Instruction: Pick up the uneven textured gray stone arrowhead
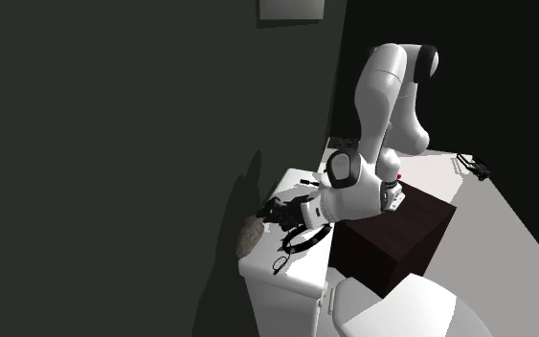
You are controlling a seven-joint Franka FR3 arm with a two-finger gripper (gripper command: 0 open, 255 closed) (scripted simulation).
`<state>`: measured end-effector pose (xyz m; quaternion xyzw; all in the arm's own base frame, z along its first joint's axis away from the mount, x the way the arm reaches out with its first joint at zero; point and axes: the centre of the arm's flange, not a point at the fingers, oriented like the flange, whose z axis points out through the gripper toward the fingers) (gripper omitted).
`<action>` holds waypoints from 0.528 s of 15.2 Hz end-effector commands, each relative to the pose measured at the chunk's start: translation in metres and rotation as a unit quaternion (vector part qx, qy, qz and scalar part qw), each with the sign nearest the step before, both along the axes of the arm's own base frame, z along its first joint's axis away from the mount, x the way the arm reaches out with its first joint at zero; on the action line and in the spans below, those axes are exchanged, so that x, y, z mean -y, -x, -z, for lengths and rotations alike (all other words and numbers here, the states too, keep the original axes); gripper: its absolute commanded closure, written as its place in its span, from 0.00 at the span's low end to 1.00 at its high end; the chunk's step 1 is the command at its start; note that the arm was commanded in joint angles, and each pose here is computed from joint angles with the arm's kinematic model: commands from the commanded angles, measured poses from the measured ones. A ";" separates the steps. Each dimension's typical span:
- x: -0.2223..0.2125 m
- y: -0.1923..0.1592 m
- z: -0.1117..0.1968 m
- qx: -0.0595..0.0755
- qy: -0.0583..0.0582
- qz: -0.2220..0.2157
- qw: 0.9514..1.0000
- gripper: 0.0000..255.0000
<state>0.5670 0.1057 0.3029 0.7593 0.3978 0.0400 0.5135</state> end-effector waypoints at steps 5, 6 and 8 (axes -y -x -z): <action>-0.001 0.005 0.010 -0.007 -0.001 -0.001 1.000 1.00; -0.001 0.007 0.011 -0.007 -0.001 -0.001 1.000 1.00; 0.001 0.002 0.004 -0.007 -0.001 -0.001 1.000 1.00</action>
